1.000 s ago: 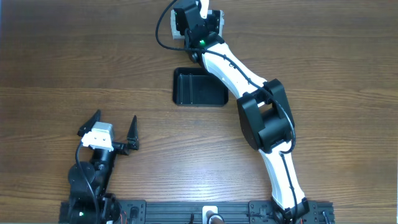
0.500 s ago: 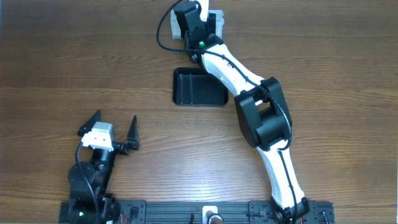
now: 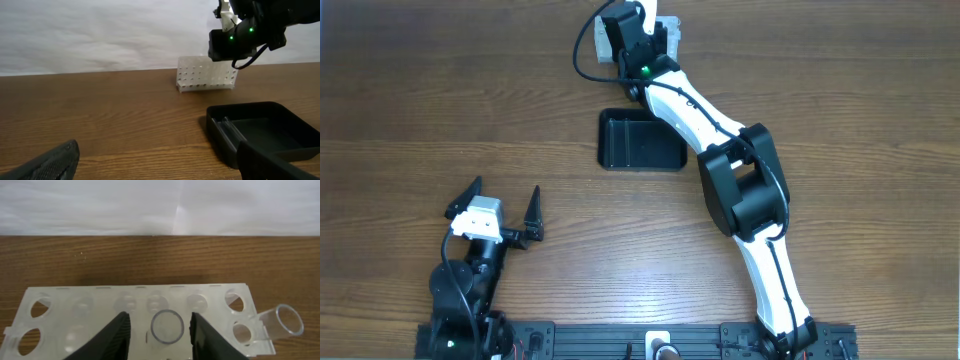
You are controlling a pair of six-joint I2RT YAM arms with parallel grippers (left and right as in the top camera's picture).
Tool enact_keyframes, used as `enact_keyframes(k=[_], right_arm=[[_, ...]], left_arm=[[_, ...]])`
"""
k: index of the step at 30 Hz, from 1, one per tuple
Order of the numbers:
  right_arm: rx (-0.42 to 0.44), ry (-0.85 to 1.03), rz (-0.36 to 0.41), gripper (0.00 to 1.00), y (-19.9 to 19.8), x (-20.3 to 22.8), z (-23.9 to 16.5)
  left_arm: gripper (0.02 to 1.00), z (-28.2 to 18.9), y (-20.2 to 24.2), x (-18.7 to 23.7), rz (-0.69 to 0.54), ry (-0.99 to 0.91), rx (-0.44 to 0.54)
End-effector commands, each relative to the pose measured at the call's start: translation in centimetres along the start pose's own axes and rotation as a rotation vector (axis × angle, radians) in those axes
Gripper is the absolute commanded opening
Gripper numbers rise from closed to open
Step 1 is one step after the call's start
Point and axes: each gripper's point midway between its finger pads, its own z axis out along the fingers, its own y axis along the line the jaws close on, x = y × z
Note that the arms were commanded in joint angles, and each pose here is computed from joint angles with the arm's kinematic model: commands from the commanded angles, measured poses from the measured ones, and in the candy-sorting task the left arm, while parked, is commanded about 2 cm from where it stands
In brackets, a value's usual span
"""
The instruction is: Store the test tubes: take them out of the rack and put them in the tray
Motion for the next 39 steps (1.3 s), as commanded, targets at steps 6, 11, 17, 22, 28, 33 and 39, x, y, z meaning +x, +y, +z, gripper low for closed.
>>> enact_keyframes(k=[6,11,17,22,28,33,39], right_arm=[[0.03,-0.017,-0.012,0.261,-0.6,-0.5,0.5],[0.029,-0.017,-0.012,0.224,-0.6,-0.5,0.5],[0.028,-0.021,-0.01,0.194,-0.6,-0.6,0.5],[0.028,-0.025,-0.016,0.163,-0.5,-0.7,0.5],[0.028,-0.024,-0.016,0.139,-0.6,-0.7,0.5],[0.026,-0.031,-0.023,0.13,-0.5,-1.0,0.4],[0.019,-0.062,-0.012,0.108,-0.8,-3.6,-1.5]], left_arm=[[1.0,0.0,-0.1,0.1,0.014,-0.002,0.008],[1.0,0.0,-0.1,0.1,0.014,-0.002,0.008],[1.0,0.0,-0.1,0.1,0.014,-0.002,0.008],[1.0,0.0,-0.1,0.1,0.014,-0.002,0.008],[1.0,0.0,-0.1,0.1,0.014,-0.002,0.008],[1.0,0.0,-0.1,0.1,0.014,-0.002,0.008],[1.0,0.0,-0.1,0.1,0.014,-0.002,0.008]])
